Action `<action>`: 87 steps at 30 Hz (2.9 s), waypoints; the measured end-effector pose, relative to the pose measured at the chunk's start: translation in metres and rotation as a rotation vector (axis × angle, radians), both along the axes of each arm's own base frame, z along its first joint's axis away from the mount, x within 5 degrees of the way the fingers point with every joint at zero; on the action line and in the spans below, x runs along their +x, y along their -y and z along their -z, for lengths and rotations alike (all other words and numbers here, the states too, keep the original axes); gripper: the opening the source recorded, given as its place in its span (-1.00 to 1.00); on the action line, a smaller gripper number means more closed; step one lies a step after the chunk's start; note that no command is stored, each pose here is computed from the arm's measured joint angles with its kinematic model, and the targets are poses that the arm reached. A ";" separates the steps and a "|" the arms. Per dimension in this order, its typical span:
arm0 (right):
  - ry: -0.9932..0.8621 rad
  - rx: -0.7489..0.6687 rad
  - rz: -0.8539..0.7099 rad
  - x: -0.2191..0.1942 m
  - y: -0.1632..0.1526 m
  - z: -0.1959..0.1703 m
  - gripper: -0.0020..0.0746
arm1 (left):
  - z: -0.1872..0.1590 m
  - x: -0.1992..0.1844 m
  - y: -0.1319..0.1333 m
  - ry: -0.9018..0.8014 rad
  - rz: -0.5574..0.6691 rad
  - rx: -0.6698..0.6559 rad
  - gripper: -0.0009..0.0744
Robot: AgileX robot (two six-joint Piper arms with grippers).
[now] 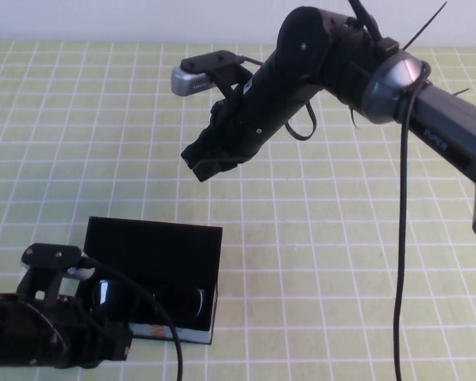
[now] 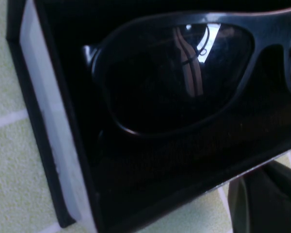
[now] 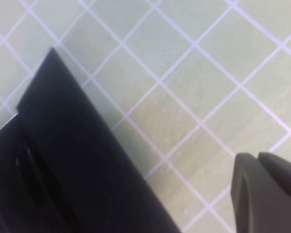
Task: Return glasses to glasses case
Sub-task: Close the glasses case
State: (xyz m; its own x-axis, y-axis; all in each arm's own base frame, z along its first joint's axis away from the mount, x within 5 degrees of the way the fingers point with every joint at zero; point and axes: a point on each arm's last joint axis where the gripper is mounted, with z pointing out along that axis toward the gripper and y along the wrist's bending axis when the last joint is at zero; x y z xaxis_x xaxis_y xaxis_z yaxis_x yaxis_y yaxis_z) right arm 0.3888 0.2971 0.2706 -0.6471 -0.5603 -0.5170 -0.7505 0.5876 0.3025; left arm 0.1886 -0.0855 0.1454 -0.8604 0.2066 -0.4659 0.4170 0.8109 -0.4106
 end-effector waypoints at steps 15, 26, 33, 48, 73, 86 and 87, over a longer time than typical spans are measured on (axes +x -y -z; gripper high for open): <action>-0.137 -0.040 -0.049 0.017 -0.017 0.053 -0.98 | 0.000 0.000 0.000 0.003 0.003 0.002 -0.99; -0.177 -0.012 -0.017 0.017 -0.020 0.052 -0.98 | 0.000 0.000 0.000 0.003 0.002 0.003 -0.99; -0.211 -0.012 0.004 0.016 -0.020 0.056 -0.98 | 0.000 0.000 0.000 0.004 -0.001 0.003 -0.99; -0.276 -0.036 -0.030 -0.002 -0.033 0.072 -0.98 | 0.000 0.001 -0.001 0.009 -0.006 0.010 -0.99; -0.344 -0.135 -0.184 -0.089 -0.045 0.058 -0.98 | -0.006 -0.002 -0.002 -0.006 -0.045 0.000 -0.99; -0.340 -0.149 -0.190 -0.091 -0.043 0.059 -0.98 | -0.072 -0.047 -0.008 0.164 0.010 -0.062 -0.99; -0.333 -0.146 -0.191 -0.092 -0.042 0.055 -0.98 | -0.080 -0.052 -0.009 0.216 0.014 -0.072 -0.99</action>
State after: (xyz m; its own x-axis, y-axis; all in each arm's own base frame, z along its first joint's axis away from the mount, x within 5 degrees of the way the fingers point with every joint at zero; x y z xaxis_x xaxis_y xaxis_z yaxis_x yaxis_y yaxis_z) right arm 0.2969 0.3393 0.2153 -0.6431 -0.7383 -0.2033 -0.7253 0.5020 0.4711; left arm 0.1363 -0.0762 0.2258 -0.7366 0.1771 -0.6527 0.5121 0.7764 -0.3673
